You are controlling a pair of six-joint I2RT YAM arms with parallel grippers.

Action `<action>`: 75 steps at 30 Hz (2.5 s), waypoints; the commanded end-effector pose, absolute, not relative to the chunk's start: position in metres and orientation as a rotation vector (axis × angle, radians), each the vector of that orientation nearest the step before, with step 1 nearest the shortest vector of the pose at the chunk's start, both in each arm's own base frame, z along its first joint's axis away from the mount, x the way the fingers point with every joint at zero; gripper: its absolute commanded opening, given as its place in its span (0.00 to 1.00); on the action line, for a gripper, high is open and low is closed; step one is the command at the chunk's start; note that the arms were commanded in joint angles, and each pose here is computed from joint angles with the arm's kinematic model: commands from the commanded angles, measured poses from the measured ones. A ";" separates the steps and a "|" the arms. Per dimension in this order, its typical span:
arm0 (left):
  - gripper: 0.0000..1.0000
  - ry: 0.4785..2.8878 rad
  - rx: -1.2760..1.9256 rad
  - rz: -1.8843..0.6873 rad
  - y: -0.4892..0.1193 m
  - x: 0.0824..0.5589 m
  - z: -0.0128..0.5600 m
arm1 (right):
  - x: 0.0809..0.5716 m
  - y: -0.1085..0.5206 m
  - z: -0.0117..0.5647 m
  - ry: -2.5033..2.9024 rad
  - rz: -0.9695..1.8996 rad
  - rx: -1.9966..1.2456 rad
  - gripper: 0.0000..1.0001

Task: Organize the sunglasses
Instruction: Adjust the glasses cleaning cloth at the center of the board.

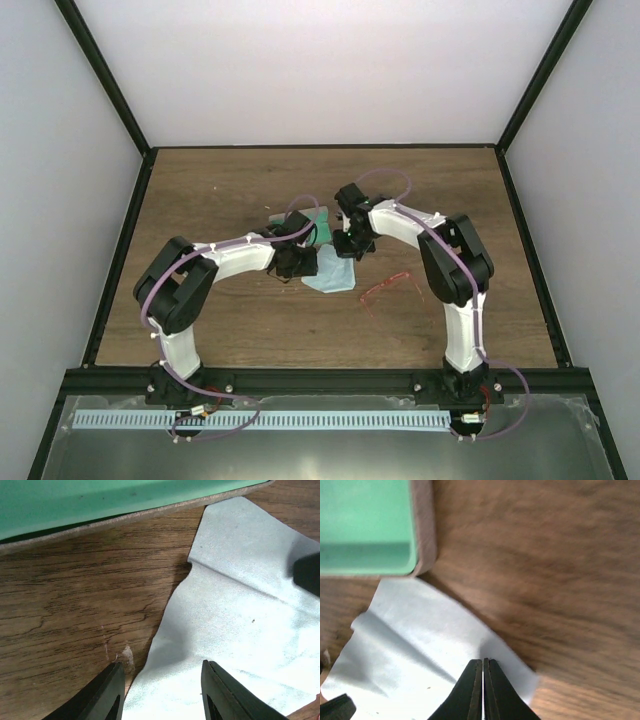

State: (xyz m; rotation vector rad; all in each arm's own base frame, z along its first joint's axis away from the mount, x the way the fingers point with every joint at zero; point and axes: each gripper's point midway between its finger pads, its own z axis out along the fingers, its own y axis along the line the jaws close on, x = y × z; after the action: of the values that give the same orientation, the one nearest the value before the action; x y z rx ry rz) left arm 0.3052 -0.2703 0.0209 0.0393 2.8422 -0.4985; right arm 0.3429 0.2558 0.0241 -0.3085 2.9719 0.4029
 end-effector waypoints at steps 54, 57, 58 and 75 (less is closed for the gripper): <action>0.62 2.895 -0.045 -0.156 -0.221 0.282 0.023 | 0.287 0.267 0.081 2.863 0.701 -0.286 0.14; 0.64 2.876 -0.072 -0.136 -0.220 0.296 0.025 | 0.291 0.280 0.089 2.848 0.711 -0.346 0.13; 0.64 2.869 -0.083 -0.138 -0.221 0.302 0.026 | 0.289 0.284 0.092 2.844 0.714 -0.373 0.12; 0.65 2.774 -0.360 -0.161 -0.177 0.327 0.058 | 0.240 0.333 0.066 2.909 0.907 -0.622 0.06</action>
State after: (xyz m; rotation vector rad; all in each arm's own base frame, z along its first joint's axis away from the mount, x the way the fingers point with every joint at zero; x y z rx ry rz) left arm 0.3257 -0.2057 0.0477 -0.2208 2.8043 -0.1718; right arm 0.2538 0.3146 0.0717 -0.5204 2.9115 0.8343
